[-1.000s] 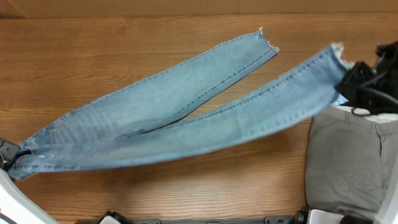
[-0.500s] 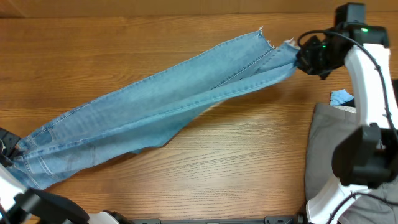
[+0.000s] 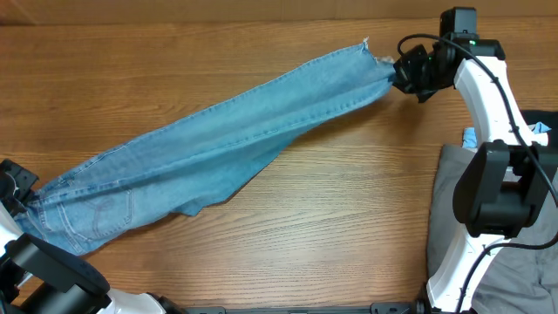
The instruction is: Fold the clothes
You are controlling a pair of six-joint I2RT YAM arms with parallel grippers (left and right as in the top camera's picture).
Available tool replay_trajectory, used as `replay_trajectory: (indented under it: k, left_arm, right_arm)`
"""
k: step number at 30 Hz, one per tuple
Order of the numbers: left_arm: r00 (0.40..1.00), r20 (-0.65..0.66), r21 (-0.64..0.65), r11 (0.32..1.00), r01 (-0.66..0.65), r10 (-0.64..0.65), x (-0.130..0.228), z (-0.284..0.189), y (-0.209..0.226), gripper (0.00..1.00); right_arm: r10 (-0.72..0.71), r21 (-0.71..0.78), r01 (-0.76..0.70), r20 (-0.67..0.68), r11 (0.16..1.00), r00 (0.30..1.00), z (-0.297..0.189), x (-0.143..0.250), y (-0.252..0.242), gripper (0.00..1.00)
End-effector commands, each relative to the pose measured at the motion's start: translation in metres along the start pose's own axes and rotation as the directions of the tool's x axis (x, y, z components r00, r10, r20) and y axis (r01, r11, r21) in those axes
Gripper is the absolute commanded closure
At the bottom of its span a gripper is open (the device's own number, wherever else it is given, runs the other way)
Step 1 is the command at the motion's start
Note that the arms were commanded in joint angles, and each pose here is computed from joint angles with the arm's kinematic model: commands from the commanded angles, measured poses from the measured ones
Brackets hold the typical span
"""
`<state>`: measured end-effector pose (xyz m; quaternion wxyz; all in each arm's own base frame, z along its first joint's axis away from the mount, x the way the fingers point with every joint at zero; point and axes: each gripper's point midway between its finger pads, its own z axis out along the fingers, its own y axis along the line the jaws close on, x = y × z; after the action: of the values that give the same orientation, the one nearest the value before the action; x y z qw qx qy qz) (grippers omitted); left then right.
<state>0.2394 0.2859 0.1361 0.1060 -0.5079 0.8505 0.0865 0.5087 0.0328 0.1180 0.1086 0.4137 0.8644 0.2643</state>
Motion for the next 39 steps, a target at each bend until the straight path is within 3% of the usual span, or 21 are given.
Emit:
replay_trajectory:
  k: [1,7,12,15,19,22,29,33,35,37,39]
  left_arm:
    - [0.999,0.043,0.023,1.0,-0.003,0.002,-0.011,-0.006,-0.012,0.93]
    - [0.998,0.048,0.029,0.999,-0.045,0.044,-0.007,-0.007,-0.026,0.92]
    - [0.996,0.048,0.024,0.997,-0.074,0.073,-0.005,-0.008,-0.033,0.91]
    - [0.996,0.049,0.024,0.997,-0.074,0.073,-0.005,-0.008,-0.033,0.91]
    - [0.997,0.037,0.022,0.997,-0.075,0.074,-0.002,-0.008,-0.032,0.91]
    - [0.997,0.03,0.02,0.997,-0.076,0.075,0.0,-0.008,-0.032,0.91]
    - [0.997,0.033,0.021,0.997,-0.075,0.075,-0.001,-0.008,-0.032,0.89]
    - [0.997,0.034,-0.008,0.997,-0.074,0.075,-0.001,-0.008,-0.027,0.87]
    - [0.997,0.031,-0.036,0.997,-0.075,0.076,0.0,-0.008,-0.021,0.87]
    - [0.997,0.026,-0.082,0.994,-0.076,0.079,0.001,-0.009,-0.013,0.86]
    - [0.996,0.028,-0.089,0.993,-0.076,0.079,0.0,-0.009,-0.012,0.81]
  right_arm:
    - [0.087,-0.047,-0.085,0.045,0.995,0.995,0.002,-0.005,0.02,0.96]
    - [0.196,0.009,-0.196,0.047,0.981,0.98,0.015,-0.003,0.006,0.96]
    - [0.162,0.097,-0.167,0.052,0.981,0.985,0.002,-0.005,-0.015,0.96]
    - [0.047,0.089,-0.047,0.004,0.995,0.999,0.004,0.004,-0.009,0.96]
    - [0.141,0.148,-0.14,0.004,0.979,0.99,0.008,0.022,-0.013,0.96]
    - [0.295,0.123,-0.299,0.055,0.946,0.954,0.013,0.018,-0.007,0.96]
    - [0.462,-0.007,-0.463,0.084,0.886,0.883,0.048,0.003,0.02,0.96]
    - [0.455,-0.15,-0.443,0.064,0.884,0.888,0.087,-0.009,0.051,0.96]
    - [0.424,-0.237,-0.399,0.063,0.886,0.904,0.095,-0.018,0.069,0.89]
    - [0.376,-0.321,-0.338,0.061,0.884,0.925,0.095,-0.025,0.088,0.68]
    - [0.295,-0.35,-0.244,0.099,0.904,0.95,0.091,-0.03,0.096,0.56]
